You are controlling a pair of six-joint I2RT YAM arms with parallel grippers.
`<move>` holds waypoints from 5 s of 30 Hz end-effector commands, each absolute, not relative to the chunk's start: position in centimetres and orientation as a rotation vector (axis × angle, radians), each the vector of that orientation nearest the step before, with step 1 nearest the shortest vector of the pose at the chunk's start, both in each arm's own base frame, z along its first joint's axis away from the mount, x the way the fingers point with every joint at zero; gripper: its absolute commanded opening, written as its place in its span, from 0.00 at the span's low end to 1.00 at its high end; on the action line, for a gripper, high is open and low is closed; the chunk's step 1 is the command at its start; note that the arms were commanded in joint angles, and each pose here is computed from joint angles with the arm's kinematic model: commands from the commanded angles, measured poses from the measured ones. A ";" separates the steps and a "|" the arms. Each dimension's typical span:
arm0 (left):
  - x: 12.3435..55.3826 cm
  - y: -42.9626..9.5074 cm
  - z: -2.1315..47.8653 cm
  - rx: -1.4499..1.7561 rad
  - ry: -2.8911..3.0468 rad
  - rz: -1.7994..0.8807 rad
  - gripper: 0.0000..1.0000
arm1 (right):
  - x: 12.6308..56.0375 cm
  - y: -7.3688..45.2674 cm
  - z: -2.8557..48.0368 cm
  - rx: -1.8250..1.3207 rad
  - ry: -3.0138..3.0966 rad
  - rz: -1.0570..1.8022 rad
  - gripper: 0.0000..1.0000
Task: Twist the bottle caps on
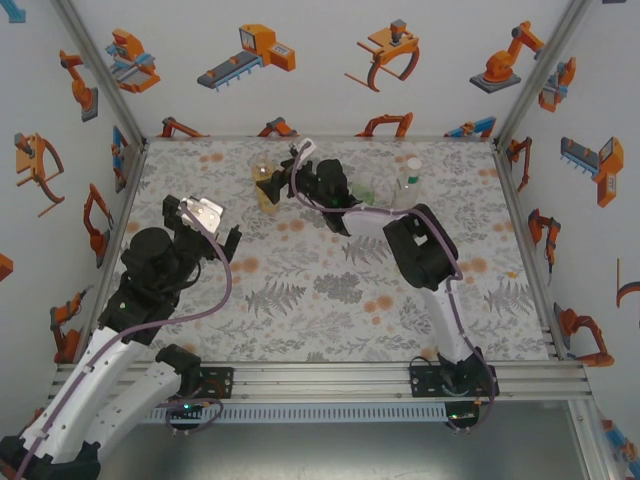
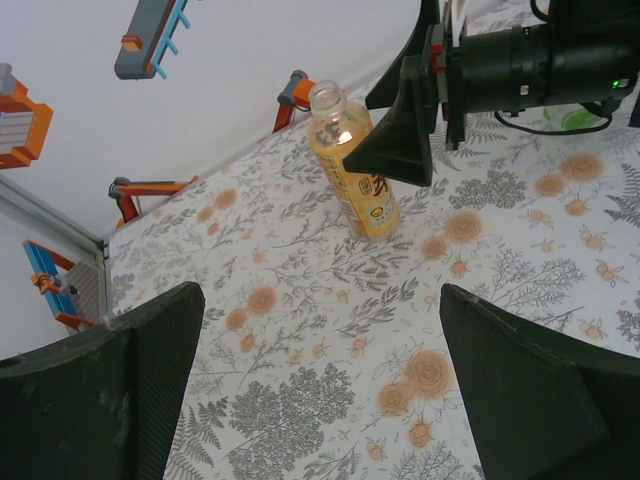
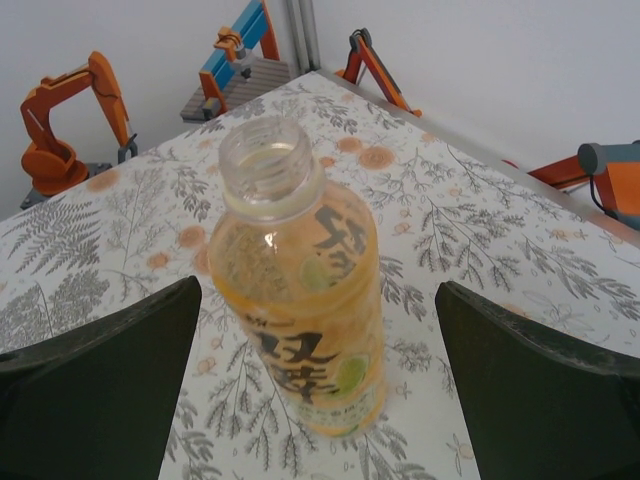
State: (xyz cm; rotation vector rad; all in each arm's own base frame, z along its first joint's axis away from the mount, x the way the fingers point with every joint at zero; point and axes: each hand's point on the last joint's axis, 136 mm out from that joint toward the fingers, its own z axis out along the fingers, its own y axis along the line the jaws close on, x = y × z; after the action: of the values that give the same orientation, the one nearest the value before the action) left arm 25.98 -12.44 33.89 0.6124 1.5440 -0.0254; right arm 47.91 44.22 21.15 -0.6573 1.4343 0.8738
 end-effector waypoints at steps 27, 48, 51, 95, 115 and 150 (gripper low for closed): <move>26.0 -12.9 33.8 0.616 1.538 -0.069 0.93 | 49.5 49.4 21.2 -0.680 1.403 0.954 0.72; 26.5 -14.1 32.8 0.660 1.565 -0.120 0.93 | 44.9 45.8 26.7 -0.721 1.379 0.914 0.47; 26.4 -14.5 32.8 0.677 1.561 -0.136 0.93 | 43.6 44.8 27.5 -0.723 1.386 0.917 0.47; 21.6 -23.1 35.0 0.866 1.319 -0.833 0.91 | 28.2 35.2 39.0 -0.723 1.490 1.210 0.30; 21.7 -28.6 37.3 0.912 1.170 -1.083 0.91 | 25.1 35.1 44.3 -0.688 1.225 1.464 0.26; 24.5 -25.5 37.1 0.832 1.354 -0.800 0.41 | 26.3 31.6 43.6 -0.580 1.312 1.160 0.74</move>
State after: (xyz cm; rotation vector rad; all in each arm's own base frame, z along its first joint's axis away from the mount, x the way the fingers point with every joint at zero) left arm 23.99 -27.03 35.35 0.8493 1.3528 -0.9101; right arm 25.80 33.28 42.51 -0.6048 1.3121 1.3034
